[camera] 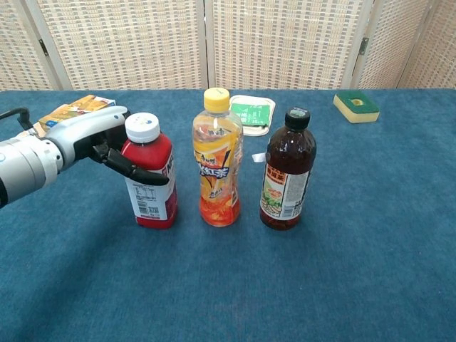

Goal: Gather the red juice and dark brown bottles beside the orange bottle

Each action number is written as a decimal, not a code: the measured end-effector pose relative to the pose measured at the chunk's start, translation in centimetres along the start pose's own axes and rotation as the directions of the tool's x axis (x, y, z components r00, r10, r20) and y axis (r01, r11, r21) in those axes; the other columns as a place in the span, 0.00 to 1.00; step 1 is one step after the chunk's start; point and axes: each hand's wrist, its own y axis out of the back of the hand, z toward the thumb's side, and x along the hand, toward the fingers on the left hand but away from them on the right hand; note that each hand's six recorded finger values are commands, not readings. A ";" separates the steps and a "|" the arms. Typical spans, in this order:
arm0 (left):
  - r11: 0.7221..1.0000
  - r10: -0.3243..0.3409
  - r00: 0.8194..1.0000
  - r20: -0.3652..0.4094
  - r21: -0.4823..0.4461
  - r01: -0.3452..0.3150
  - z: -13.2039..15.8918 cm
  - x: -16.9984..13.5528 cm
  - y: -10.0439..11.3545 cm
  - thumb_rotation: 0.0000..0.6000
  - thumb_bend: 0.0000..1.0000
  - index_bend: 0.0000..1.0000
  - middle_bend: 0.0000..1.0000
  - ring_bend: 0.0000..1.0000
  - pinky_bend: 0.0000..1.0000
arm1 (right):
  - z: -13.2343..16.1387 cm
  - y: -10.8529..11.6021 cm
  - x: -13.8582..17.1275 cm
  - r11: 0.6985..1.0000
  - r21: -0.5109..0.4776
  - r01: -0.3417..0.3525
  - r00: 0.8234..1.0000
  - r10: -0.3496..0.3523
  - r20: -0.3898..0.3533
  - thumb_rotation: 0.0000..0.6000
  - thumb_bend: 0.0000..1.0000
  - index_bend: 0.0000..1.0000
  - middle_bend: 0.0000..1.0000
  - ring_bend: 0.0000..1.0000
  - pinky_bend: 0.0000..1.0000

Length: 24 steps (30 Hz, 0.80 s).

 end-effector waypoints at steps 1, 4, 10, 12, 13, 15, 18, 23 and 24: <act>1.000 0.000 1.000 0.000 0.001 0.000 0.0 0.0 0.0 1.00 0.05 0.54 0.50 0.46 0.52 | 0.0 0.0 0.0 1.000 0.000 0.000 1.000 0.000 0.000 1.00 0.00 0.00 0.22 0.16 0.34; 1.000 -0.001 1.000 -0.001 0.008 0.001 0.0 0.0 0.1 1.00 0.05 0.53 0.50 0.46 0.52 | 0.0 -0.1 0.0 1.000 0.001 -0.001 1.000 0.001 0.001 1.00 0.00 0.00 0.22 0.16 0.34; 1.000 -0.007 1.000 -0.012 0.008 0.008 0.0 0.0 0.1 1.00 0.05 0.32 0.50 0.46 0.52 | 0.0 -0.2 0.0 1.000 0.002 -0.004 1.000 0.004 0.001 1.00 0.00 0.00 0.22 0.16 0.34; 1.000 -0.010 1.000 -0.016 0.011 0.010 0.1 0.1 0.1 1.00 0.05 0.24 0.48 0.46 0.52 | 0.0 -0.1 0.0 1.000 0.002 -0.002 1.000 0.002 0.001 1.00 0.00 0.00 0.22 0.16 0.34; 1.000 -0.011 1.000 -0.019 0.011 0.011 0.0 0.1 0.1 1.00 0.05 0.20 0.45 0.46 0.52 | 0.0 -0.1 0.0 1.000 0.002 -0.001 1.000 0.001 0.001 1.00 0.00 0.00 0.22 0.16 0.34; 1.000 -0.011 1.000 -0.024 0.008 0.012 0.0 0.1 0.1 1.00 0.05 0.15 0.39 0.45 0.52 | 0.0 -0.1 0.0 1.000 0.001 0.000 1.000 0.000 0.001 1.00 0.00 0.00 0.22 0.16 0.34; 1.000 -0.010 1.000 -0.029 0.011 0.011 0.0 0.1 0.3 1.00 0.05 0.10 0.29 0.41 0.52 | 0.0 -0.1 0.0 1.000 0.002 -0.001 1.000 0.001 0.001 1.00 0.00 0.00 0.22 0.16 0.34; 1.000 -0.011 0.999 -0.037 0.011 0.012 0.0 0.0 0.5 1.00 0.05 0.07 0.20 0.34 0.52 | 0.0 0.0 0.0 1.000 0.002 0.001 1.000 -0.001 0.001 1.00 0.00 0.00 0.22 0.16 0.34; 1.000 -0.013 0.999 -0.040 0.010 0.013 0.0 0.0 0.5 1.00 0.05 0.07 0.18 0.32 0.52 | 0.0 0.0 0.0 1.000 0.002 0.002 1.000 -0.002 0.001 1.00 0.00 0.00 0.22 0.16 0.34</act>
